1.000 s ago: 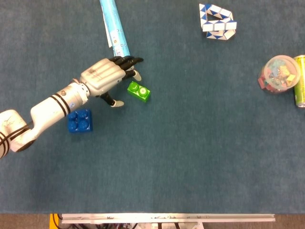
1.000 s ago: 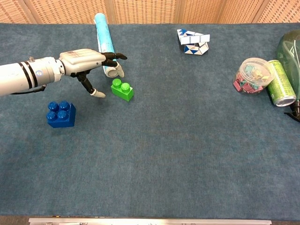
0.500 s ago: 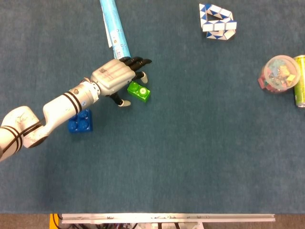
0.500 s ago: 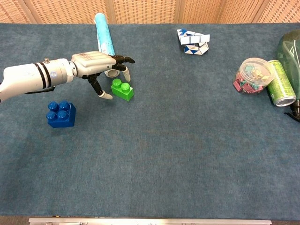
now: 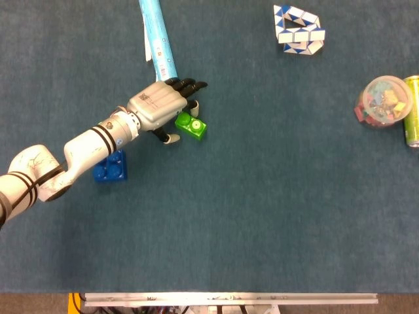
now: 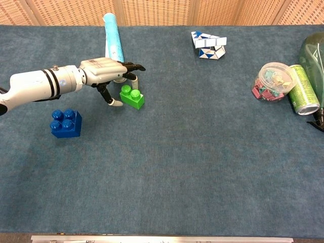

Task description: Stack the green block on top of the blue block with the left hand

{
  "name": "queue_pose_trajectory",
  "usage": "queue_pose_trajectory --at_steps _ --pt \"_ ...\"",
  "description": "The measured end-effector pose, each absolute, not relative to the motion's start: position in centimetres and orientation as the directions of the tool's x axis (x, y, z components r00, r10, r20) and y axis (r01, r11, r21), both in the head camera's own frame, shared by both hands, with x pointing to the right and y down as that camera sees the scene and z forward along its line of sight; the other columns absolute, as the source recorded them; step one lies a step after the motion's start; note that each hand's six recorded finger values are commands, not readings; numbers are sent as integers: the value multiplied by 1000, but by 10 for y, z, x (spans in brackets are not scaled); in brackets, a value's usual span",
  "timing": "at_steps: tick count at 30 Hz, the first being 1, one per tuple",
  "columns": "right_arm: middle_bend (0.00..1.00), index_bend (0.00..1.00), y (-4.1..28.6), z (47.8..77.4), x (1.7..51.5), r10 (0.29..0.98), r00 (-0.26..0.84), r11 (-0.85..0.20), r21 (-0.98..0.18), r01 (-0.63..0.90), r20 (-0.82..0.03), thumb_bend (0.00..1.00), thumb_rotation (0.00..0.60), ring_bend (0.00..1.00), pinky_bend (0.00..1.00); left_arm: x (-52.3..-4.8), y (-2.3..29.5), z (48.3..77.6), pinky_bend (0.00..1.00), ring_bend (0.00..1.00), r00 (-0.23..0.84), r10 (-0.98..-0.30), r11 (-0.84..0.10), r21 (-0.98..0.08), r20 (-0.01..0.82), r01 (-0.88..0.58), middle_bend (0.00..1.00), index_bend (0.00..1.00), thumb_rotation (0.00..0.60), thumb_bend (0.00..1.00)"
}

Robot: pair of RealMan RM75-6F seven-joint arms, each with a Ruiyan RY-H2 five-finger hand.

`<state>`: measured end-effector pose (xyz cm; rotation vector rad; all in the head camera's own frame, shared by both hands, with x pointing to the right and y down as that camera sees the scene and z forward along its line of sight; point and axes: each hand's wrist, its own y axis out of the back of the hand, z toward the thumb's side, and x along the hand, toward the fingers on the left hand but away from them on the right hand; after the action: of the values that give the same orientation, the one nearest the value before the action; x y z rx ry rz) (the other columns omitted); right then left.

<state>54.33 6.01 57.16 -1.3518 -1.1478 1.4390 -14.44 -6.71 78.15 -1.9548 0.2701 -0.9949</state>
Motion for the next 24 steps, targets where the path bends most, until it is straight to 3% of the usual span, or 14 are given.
queue_pose_trajectory --at_steps 24 --pt "258 215 61 570 542 969 -70 -235 -972 19 -236 99 600 131 137 -141 -60 779 126 0 655 -535 -562 -804 534 196 0 477 600 284"
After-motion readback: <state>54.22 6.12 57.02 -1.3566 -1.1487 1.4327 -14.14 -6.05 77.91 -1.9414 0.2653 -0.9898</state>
